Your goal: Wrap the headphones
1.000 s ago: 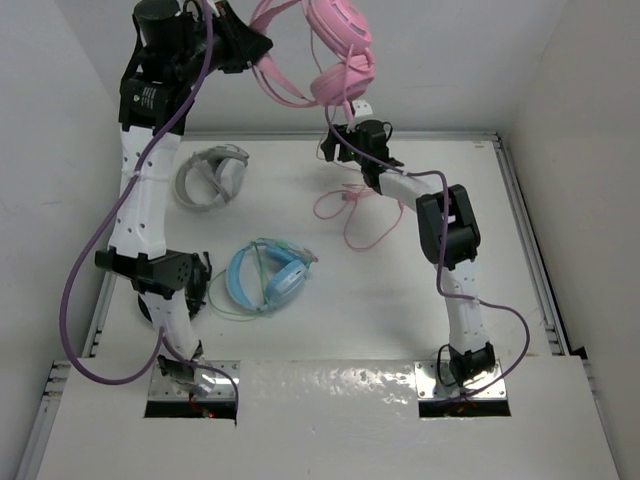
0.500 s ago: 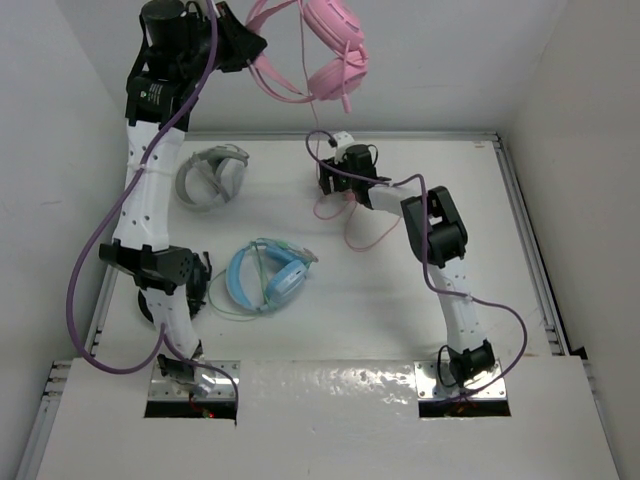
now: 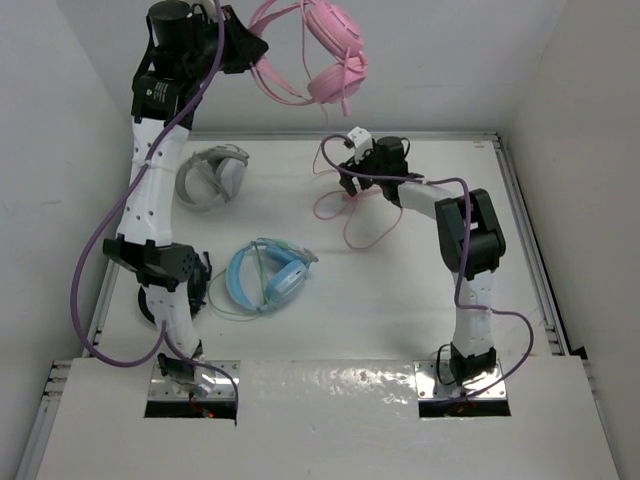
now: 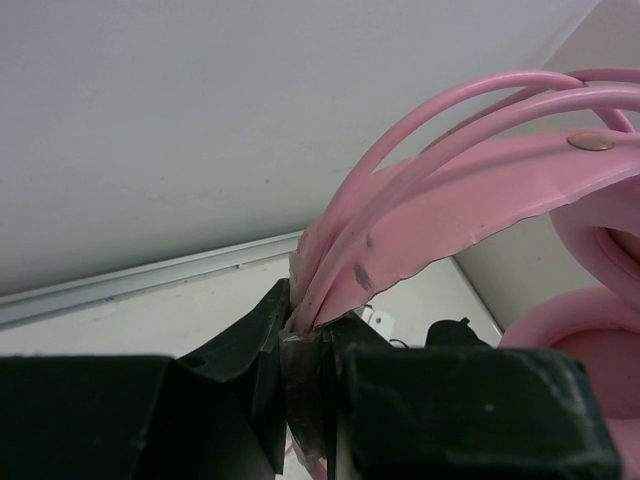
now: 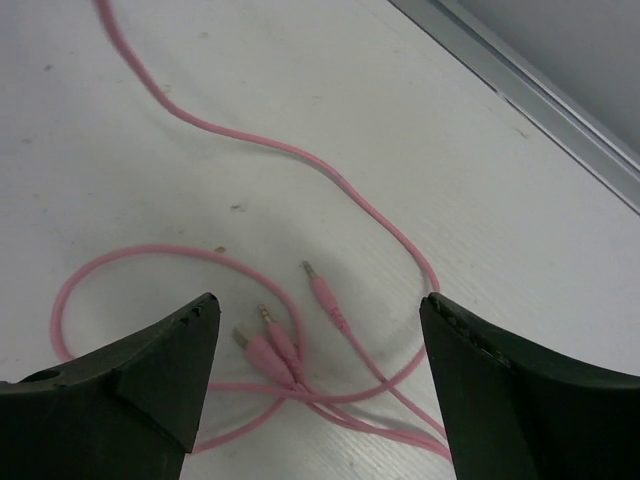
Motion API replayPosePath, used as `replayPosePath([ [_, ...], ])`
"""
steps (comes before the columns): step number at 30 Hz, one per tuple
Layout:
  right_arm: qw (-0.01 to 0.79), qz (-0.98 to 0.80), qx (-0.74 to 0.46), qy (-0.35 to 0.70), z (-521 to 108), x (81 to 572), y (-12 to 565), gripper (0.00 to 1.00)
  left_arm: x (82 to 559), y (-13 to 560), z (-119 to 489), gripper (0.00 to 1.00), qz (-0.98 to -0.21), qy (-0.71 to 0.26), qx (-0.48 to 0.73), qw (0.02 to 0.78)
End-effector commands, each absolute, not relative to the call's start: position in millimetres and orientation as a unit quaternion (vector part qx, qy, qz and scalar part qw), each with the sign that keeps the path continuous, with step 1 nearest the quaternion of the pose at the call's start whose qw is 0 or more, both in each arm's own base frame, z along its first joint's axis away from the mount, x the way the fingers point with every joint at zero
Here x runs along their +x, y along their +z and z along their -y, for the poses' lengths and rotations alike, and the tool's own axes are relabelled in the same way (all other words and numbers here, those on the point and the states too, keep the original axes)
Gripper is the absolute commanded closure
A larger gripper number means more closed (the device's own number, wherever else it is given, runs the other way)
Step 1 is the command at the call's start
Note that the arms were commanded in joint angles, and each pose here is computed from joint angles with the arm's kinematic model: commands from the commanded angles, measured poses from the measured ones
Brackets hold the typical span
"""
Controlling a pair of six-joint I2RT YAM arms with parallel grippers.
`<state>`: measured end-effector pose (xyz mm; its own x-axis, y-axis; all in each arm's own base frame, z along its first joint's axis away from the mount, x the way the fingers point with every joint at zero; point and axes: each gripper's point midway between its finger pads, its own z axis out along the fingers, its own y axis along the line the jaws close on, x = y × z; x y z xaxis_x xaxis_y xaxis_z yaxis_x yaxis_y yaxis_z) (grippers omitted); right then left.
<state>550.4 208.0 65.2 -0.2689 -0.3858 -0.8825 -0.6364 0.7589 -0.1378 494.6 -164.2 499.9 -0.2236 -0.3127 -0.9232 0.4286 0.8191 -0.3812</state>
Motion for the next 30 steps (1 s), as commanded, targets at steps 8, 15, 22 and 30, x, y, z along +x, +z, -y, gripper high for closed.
replayPosePath([
  [8, 0.627, -0.692, -0.272, 0.232, -305, 572, 123, 0.13, 485, 560, 166, 1.00, -0.653, -0.332, 0.041, 0.680],
  [15, 0.639, -0.693, -0.231, 0.242, -351, 599, 116, 0.22, 488, 558, 162, 1.00, -0.655, -0.324, 0.037, 0.681],
  [22, 0.603, -0.721, -0.207, 0.272, -361, 564, 94, 1.00, 522, 528, 121, 1.00, -0.679, -0.313, -0.069, 0.661],
  [30, 0.519, -0.677, -0.368, 0.370, -403, 436, 132, 1.00, 572, 505, 61, 1.00, -0.665, -0.226, -0.150, 0.696],
])
